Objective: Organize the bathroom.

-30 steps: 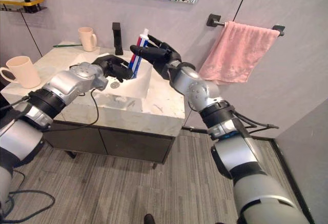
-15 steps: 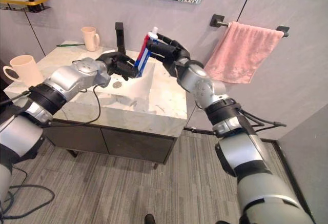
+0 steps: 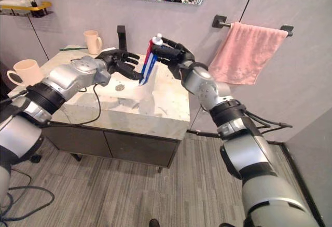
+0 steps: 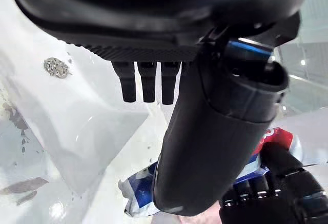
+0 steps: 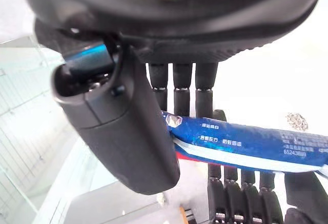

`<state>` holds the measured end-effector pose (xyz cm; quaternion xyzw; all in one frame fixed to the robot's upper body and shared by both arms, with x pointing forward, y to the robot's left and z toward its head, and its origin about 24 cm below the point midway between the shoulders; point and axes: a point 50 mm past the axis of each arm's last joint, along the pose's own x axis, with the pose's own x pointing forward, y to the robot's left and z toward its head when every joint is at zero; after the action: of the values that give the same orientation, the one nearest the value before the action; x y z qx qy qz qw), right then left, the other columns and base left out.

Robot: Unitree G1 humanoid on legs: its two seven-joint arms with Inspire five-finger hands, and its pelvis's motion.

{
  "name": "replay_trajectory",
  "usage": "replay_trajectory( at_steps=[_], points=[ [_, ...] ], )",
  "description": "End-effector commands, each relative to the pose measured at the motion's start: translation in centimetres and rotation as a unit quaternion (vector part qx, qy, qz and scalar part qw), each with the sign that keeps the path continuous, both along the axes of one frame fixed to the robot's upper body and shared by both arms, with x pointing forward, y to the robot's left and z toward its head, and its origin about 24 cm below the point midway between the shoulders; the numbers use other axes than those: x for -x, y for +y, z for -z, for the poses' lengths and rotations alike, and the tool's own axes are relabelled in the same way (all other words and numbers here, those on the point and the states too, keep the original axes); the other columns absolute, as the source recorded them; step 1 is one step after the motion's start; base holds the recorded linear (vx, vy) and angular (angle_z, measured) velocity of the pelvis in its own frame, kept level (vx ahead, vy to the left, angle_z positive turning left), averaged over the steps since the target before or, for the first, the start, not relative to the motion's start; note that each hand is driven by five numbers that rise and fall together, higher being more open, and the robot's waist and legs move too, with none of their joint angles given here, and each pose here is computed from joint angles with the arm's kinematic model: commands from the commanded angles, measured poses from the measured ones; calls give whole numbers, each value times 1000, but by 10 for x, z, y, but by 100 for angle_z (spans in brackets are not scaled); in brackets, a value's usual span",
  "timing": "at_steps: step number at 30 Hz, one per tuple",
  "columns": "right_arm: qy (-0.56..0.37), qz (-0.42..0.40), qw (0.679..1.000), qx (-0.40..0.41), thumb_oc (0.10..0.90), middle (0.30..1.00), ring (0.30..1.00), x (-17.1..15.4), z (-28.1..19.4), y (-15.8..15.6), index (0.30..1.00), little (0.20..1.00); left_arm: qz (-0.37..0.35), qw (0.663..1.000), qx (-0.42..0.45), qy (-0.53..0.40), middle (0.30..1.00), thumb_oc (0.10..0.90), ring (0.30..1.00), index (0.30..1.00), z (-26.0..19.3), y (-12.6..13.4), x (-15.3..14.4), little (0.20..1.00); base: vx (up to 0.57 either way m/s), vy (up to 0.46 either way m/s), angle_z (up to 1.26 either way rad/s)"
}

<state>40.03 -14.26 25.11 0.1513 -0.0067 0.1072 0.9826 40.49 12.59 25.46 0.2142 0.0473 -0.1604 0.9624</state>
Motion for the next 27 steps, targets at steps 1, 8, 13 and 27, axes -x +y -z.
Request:
replay_trajectory(
  at_steps=[1, 8, 13, 27],
  points=[
    [-125, -6, 990, -68, 400, 300, 300, 7, -71, -10, 300, 300, 12, 993, 51, -106, 900, 800, 900, 900, -68, 5, 5, 900, 3, 4, -3],
    [-125, 12, 989, -74, 400, 300, 300, 13, -80, -16, 300, 300, 15, 982, 75, -171, 900, 800, 900, 900, -90, 1, 17, 900, 0, 0, 0],
    [-122, 29, 990, -71, 400, 300, 300, 13, -82, -28, 300, 300, -118, 936, 53, -327, 900, 800, 900, 900, -132, 33, 31, 900, 0, 0, 0],
    [-125, 89, 986, -60, 400, 300, 300, 16, -76, -65, 300, 300, -364, 840, 219, -337, 900, 800, 900, 900, -141, 161, 58, 900, 3, 8, 11]
  ],
)
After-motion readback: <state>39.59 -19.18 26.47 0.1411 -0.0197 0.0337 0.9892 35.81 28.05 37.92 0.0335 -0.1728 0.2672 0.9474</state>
